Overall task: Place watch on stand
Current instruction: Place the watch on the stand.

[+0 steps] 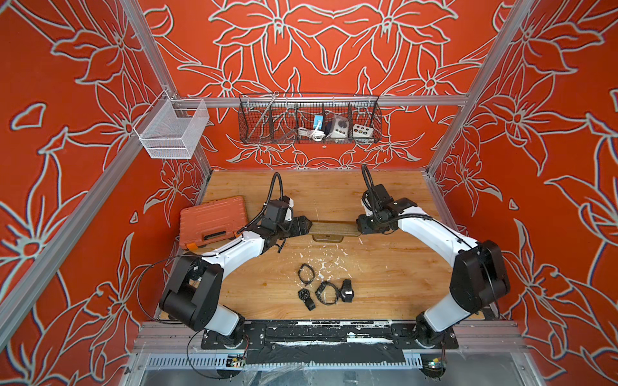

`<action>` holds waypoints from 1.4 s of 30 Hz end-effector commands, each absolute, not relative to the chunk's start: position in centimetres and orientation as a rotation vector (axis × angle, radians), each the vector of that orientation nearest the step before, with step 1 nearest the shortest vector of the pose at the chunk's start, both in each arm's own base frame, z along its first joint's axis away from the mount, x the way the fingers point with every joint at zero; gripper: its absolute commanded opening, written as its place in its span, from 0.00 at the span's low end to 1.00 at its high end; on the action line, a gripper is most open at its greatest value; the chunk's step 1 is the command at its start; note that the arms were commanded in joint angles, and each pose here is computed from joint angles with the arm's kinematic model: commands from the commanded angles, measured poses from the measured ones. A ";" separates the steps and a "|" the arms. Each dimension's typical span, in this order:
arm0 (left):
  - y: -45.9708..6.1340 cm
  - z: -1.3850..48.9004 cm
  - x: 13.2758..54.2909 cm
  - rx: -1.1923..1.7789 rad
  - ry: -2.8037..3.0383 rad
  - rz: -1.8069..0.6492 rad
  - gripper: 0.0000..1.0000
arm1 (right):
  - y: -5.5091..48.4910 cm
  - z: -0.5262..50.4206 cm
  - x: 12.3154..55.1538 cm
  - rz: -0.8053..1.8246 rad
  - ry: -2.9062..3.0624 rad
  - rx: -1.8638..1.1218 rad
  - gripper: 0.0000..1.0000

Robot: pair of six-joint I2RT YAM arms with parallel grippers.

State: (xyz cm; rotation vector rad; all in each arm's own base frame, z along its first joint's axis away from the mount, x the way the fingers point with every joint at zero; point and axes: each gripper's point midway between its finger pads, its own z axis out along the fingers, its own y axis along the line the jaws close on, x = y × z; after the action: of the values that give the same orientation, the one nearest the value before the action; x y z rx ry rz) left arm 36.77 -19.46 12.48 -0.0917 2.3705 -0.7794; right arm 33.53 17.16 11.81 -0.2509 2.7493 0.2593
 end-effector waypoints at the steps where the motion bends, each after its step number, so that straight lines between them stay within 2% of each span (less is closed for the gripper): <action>1: -20.2 12.2 36.7 -0.060 2.371 -0.796 0.74 | 17.7 11.6 33.6 0.277 2.762 -0.236 0.19; 4: -20.4 12.2 36.4 -0.055 2.367 -0.795 0.71 | 17.7 11.4 33.5 0.263 2.769 -0.234 0.19; 18: -20.7 11.7 35.3 -0.012 2.378 -0.766 0.69 | 17.2 11.0 32.3 0.226 2.787 -0.200 0.20; 24: -18.3 12.9 36.8 -0.049 2.363 -0.602 0.88 | 16.8 11.2 32.4 0.200 2.774 -0.186 0.19; 30: -18.5 13.4 39.2 -0.049 2.365 -0.644 0.92 | 17.0 11.3 32.5 0.212 2.767 -0.185 0.19; 35: -20.1 12.1 40.1 0.004 2.419 -0.701 0.90 | 17.1 11.5 32.4 0.218 2.764 -0.184 0.19; 42: -20.4 11.4 39.3 0.006 2.440 -0.733 0.80 | 17.3 11.4 32.2 0.219 2.770 -0.186 0.19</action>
State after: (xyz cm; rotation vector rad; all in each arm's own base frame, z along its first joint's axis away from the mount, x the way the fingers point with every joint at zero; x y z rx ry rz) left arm 39.94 -20.12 10.88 -0.0223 2.4452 -0.7029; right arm 32.61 17.50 10.99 -0.2071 2.7782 0.2303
